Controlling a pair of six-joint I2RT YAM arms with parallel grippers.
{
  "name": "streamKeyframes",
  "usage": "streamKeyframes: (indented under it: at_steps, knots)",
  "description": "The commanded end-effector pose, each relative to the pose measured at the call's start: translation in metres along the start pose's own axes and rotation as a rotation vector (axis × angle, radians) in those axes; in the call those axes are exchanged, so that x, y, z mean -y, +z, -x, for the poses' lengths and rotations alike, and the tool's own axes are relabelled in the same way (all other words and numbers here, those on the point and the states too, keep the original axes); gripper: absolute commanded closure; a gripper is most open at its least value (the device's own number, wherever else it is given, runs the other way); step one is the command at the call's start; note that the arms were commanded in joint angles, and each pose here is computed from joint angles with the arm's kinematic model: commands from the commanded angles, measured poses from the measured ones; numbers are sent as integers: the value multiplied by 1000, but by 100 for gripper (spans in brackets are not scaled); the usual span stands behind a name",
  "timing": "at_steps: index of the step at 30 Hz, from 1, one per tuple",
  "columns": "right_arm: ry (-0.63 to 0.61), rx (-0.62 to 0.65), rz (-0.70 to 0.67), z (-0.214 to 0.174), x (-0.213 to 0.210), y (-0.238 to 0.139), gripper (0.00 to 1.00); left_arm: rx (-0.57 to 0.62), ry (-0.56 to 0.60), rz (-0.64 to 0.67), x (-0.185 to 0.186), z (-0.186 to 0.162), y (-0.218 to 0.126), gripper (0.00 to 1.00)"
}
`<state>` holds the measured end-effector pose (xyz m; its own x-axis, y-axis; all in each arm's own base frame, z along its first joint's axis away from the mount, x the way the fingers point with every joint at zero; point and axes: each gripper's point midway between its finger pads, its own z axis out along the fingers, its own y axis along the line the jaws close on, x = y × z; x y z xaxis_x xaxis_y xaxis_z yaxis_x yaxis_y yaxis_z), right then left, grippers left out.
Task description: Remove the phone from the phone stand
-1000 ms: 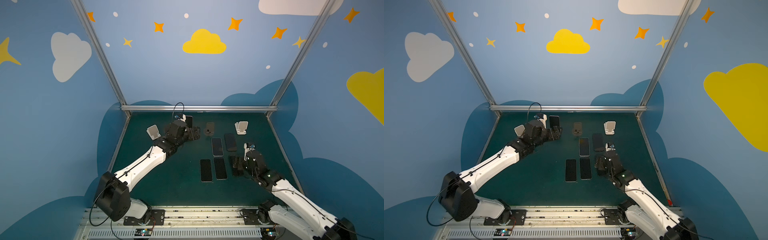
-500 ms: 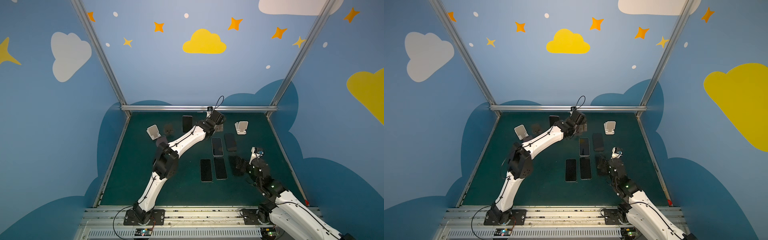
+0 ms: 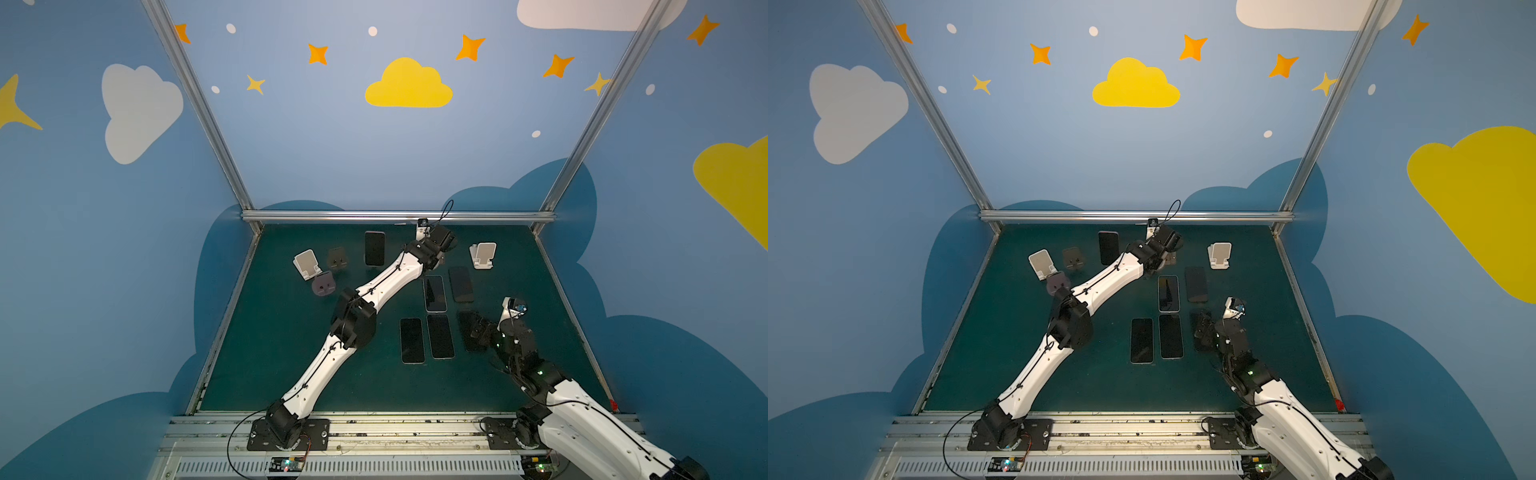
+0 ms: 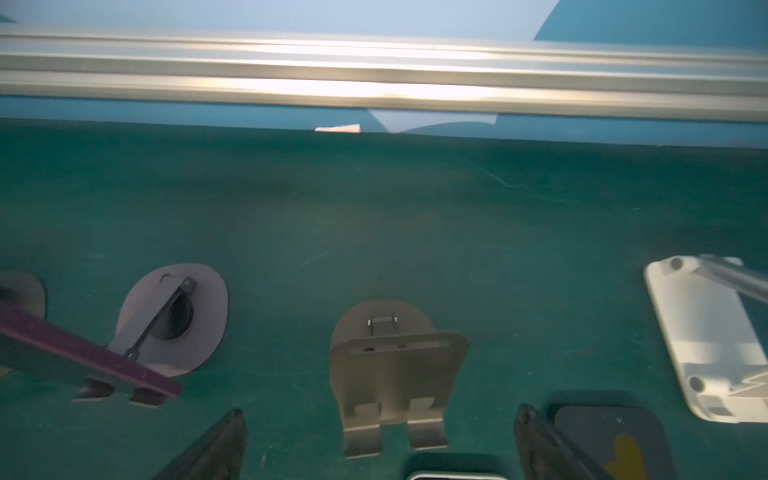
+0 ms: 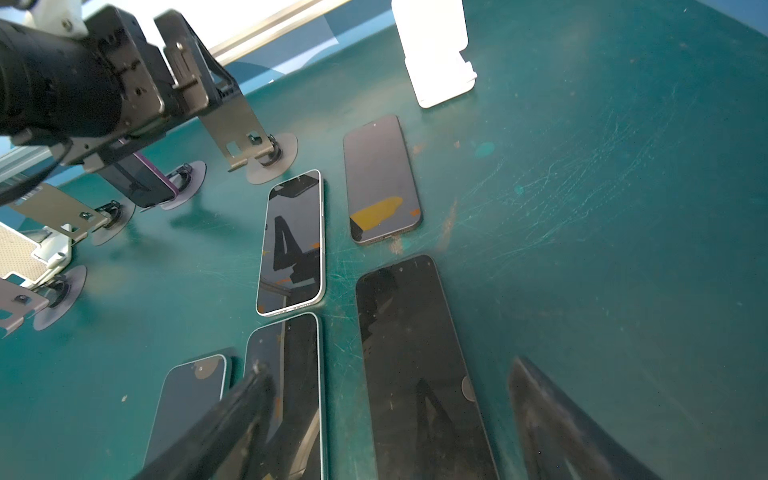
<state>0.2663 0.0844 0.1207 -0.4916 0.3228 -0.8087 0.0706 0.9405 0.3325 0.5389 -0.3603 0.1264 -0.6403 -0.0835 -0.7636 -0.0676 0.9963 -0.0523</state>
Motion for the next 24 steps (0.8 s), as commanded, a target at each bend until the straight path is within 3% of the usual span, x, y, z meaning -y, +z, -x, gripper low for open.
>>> streamKeyframes:
  at_steps: [1,11,19,24]
  knots:
    - [33,23,19,8,-5,-1,12,-8,6,-5,2,-12,20,3]
    - [38,13,46,7,-10,1,12,-67,-37,-12,-13,-25,50,26]
    - [12,-6,72,5,-17,2,12,-32,61,-12,-12,-14,46,46]
    - [13,-12,65,4,-16,3,12,-18,123,1,-16,-5,38,47]
